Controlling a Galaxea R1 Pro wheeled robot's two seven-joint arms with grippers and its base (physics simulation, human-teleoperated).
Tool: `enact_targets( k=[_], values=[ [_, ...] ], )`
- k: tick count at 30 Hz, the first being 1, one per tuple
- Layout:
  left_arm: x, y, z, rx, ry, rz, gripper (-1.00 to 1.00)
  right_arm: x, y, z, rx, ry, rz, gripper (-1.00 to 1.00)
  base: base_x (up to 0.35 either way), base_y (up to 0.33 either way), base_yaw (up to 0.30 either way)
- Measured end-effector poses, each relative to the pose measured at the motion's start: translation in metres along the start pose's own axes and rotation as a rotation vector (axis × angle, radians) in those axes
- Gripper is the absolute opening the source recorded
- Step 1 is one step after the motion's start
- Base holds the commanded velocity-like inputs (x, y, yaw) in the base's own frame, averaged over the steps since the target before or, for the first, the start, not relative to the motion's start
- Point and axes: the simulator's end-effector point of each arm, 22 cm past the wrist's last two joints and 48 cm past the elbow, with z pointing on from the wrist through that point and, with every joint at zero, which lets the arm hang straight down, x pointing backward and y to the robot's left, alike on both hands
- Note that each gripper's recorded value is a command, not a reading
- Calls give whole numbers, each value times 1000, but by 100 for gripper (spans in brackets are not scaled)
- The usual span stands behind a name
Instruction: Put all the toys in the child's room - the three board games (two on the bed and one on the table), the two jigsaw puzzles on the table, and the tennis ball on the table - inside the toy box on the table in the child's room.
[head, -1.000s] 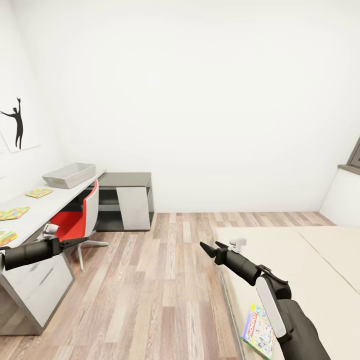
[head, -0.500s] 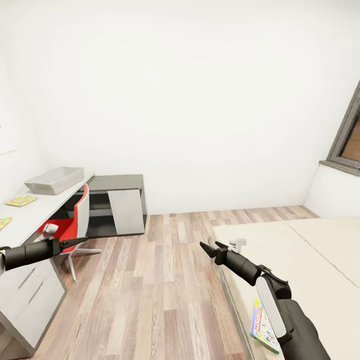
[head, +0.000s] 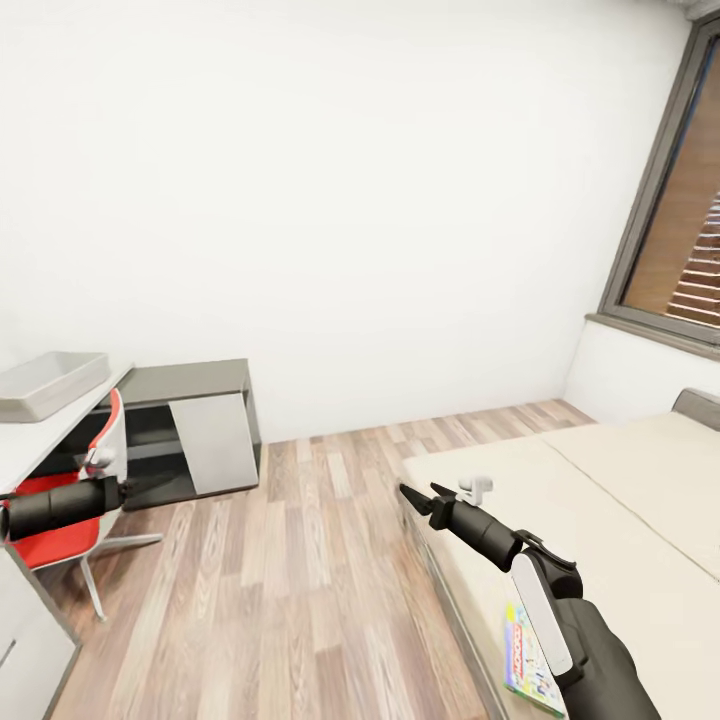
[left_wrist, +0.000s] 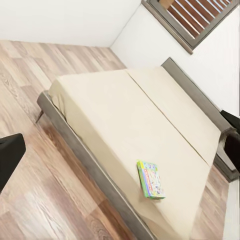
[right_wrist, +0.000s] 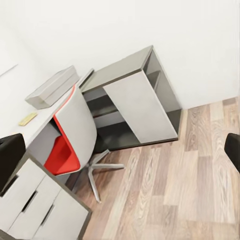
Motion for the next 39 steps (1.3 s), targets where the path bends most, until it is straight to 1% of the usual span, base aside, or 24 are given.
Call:
enact_targets(
  k=[11,21,39],
  values=[
    [0,0,0,0,-2,-1,100,0,-1,0,1,0,3,100,222,213,-280],
    [-1,0,0,0,-2,0,100,6,-4,1,6,10,11,100,102,197,-280],
    [-3,-2,-2,0,-7,7,100,3,-2,0,5,7,10,100,9,18,-280]
  ],
)
